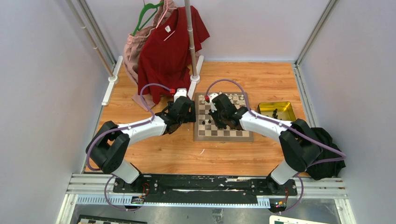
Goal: Set up the chess pieces on the board
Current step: Place the chess piece on the chessboard.
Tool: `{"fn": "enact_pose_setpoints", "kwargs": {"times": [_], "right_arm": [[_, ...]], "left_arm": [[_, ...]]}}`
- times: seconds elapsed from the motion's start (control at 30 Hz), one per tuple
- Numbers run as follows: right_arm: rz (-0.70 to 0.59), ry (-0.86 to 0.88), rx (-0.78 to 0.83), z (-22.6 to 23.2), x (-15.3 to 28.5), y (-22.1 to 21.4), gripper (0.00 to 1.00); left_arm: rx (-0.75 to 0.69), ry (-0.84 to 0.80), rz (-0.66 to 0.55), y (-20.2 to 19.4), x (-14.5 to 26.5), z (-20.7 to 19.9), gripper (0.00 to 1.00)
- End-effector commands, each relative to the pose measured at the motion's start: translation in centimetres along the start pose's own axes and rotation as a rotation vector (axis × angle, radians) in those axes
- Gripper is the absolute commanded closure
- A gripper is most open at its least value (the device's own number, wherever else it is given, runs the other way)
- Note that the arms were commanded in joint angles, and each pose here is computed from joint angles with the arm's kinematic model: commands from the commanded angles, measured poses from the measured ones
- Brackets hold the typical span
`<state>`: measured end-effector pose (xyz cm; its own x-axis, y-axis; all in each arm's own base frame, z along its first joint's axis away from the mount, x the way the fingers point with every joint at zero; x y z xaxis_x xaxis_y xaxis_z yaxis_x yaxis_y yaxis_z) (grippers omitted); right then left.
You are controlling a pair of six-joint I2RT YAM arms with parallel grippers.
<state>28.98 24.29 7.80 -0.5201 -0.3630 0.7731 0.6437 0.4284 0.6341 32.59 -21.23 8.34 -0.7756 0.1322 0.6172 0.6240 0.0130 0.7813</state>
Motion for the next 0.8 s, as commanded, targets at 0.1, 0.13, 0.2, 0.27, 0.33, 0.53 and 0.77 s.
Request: {"fn": "enact_pose_setpoints", "kwargs": {"times": [0.1,0.13,0.2,0.27,0.33,0.53,0.77], "right_arm": [[-0.012,0.029,0.004,1.4,0.3,0.2,0.99],[-0.011,0.03,0.004,1.5,0.3,0.2,0.99],[-0.009,0.031,0.006,1.7,0.3,0.2,0.99],[-0.008,0.033,0.01,1.8,0.2,0.1,0.99],[-0.008,0.035,0.012,2.0,0.2,0.2,0.99],[0.0,0.034,0.015,2.2,0.0,0.0,0.99],[0.006,0.035,0.016,2.3,-0.5,-0.2,0.98]], "left_arm": [[0.017,-0.003,-0.034,0.9,0.0,-0.4,0.19],[0.017,-0.001,-0.034,0.9,0.0,-0.4,0.19],[0.017,0.002,-0.035,0.8,0.1,-0.2,0.18],[0.014,0.006,-0.037,0.7,0.2,-0.1,0.18],[0.013,0.008,-0.039,0.7,0.3,0.1,0.18],[0.009,0.015,-0.041,0.6,0.5,0.4,0.18],[0.008,0.022,-0.045,0.5,0.6,0.7,0.18]]}}
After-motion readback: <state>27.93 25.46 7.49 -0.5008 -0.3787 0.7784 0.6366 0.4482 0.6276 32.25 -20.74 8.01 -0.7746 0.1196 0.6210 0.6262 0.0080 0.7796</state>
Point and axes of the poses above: each gripper's point midway between its finger pads, its own x axis back along the fingers, its own z axis along the line the jaws close on, y = z × x, the point moved 1 cm from there along x, back along the fingers, and after that the axes turned 4 degrees about -x, right-handed, at the moved point
